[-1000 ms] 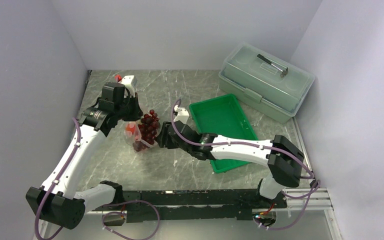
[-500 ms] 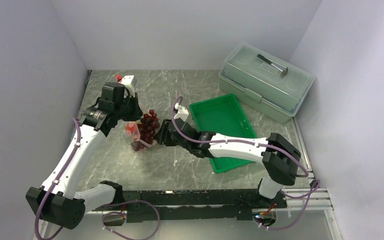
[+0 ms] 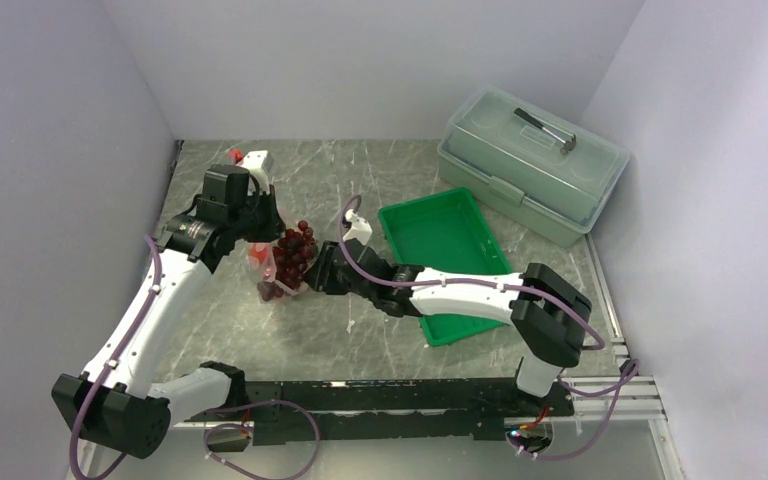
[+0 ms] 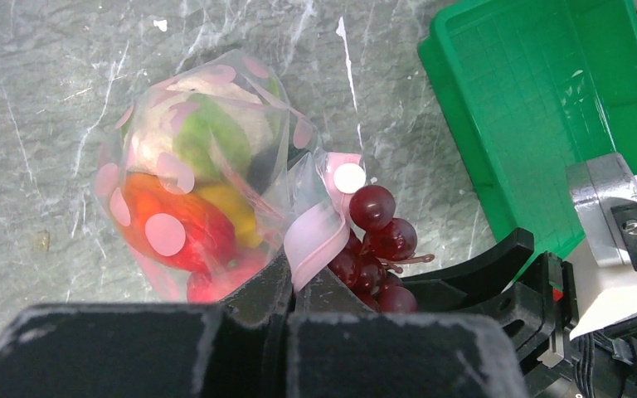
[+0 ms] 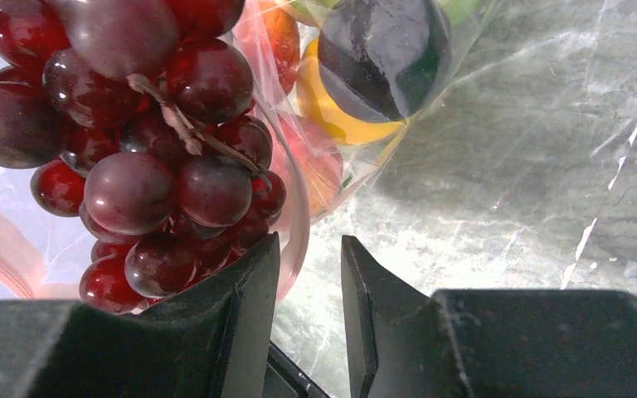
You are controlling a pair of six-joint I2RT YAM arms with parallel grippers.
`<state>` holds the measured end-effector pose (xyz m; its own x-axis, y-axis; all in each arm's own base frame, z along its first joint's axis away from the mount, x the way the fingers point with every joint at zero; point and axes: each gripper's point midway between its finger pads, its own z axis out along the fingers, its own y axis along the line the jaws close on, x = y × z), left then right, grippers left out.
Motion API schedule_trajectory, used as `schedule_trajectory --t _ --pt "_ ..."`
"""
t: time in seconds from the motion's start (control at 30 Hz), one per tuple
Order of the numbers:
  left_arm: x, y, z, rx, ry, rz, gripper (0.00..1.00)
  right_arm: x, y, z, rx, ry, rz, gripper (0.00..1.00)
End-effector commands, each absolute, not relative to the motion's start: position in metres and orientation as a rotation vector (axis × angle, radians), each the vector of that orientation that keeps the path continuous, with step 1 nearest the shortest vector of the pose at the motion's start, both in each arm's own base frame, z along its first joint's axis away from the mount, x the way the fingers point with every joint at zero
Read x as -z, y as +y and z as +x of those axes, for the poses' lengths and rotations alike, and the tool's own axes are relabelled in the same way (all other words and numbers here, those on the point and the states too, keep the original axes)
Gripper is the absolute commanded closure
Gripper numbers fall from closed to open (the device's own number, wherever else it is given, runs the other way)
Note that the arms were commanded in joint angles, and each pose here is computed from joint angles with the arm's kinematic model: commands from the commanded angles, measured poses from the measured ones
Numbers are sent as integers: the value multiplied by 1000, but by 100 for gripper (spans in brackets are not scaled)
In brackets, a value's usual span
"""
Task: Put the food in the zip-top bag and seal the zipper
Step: Adjust the zipper food storage bag at the center of the board.
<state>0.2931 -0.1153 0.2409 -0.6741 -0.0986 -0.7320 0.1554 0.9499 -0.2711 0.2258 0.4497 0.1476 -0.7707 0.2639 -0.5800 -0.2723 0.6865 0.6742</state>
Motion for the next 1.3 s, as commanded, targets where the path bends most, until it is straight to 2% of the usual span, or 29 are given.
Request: schedule_trajectory --t 0.0,0.23,0.6,0.63,0.73,1.27 --pt "-264 -118 303 428 2180 35 100 -161 460 231 -1120 2169 35 63" --pt "-264 -118 303 429 2181 36 100 -158 468 230 -1181 2160 79 64" --pt "-264 -118 302 428 2182 36 100 -164 473 235 -1246 2111 142 75" --pt "-264 -118 302 428 2181 36 100 -166 473 235 -1254 2104 146 79" --pt "-264 -118 302 427 2181 35 100 -172 469 235 -1255 2081 150 100" --pt "-264 -116 303 418 2179 30 100 -225 397 244 -936 1988 52 100"
